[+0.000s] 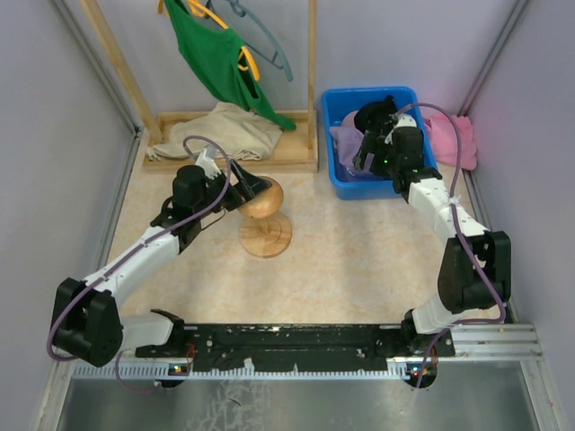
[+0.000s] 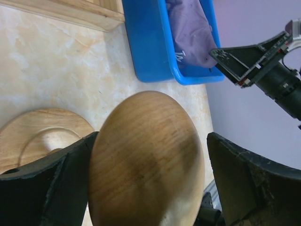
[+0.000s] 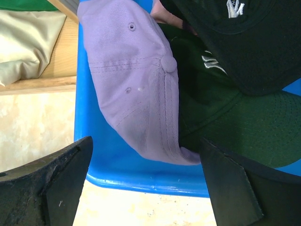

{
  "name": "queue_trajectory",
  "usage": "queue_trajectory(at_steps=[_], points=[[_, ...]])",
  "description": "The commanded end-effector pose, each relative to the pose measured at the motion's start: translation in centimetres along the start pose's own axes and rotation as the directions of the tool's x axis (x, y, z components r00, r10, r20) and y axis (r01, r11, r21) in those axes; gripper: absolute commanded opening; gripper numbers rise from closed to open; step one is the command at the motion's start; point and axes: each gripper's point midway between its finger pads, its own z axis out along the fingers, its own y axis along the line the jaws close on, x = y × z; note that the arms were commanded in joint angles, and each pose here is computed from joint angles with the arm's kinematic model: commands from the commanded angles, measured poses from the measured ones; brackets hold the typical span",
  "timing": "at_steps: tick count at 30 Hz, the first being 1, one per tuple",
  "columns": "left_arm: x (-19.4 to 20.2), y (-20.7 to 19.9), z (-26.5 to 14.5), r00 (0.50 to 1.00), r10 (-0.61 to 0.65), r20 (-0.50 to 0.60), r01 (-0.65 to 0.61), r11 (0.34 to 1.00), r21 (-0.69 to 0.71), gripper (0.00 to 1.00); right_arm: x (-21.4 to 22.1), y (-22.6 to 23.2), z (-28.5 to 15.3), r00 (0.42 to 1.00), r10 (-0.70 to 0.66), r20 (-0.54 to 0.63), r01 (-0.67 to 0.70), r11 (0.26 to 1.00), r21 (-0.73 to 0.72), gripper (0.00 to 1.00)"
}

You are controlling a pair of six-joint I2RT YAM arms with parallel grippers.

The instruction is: Stack the hats

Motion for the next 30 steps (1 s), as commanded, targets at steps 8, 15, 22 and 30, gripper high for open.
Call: queue_trajectory(at_steps=[8, 15, 22, 30], points=[[-1.2, -0.5, -2.0, 0.991, -0.129, -0.045, 0.134, 0.983, 0.126, 0.99, -2.3, 0.6, -0.7, 0.998, -0.022, 0.058, 0.023, 1.000, -0.020, 0.94], [-3.9, 1.9, -3.7, 0.981, -0.194, 0.003, 0.191, 0.970, 0.148, 0.99, -2.2, 0.6, -0.6, 0.998, -0.019, 0.053, 0.021, 0.999, -0.029, 0.94], [-6.5, 4.2, -6.4, 0.984, -0.136, 0.113, 0.135, 0.991, 0.025, 0.99, -1.5, 0.6, 1.4, 1.000, -0.022, 0.009, 0.022, 0.999, -0.046, 0.85], [-7.2, 4.5, -7.2, 0.988, -0.063, 0.139, 0.070, 0.996, -0.048, 0.98, -3.6, 1.6, -0.6, 0.998, -0.027, 0.050, 0.030, 0.998, -0.061, 0.12]])
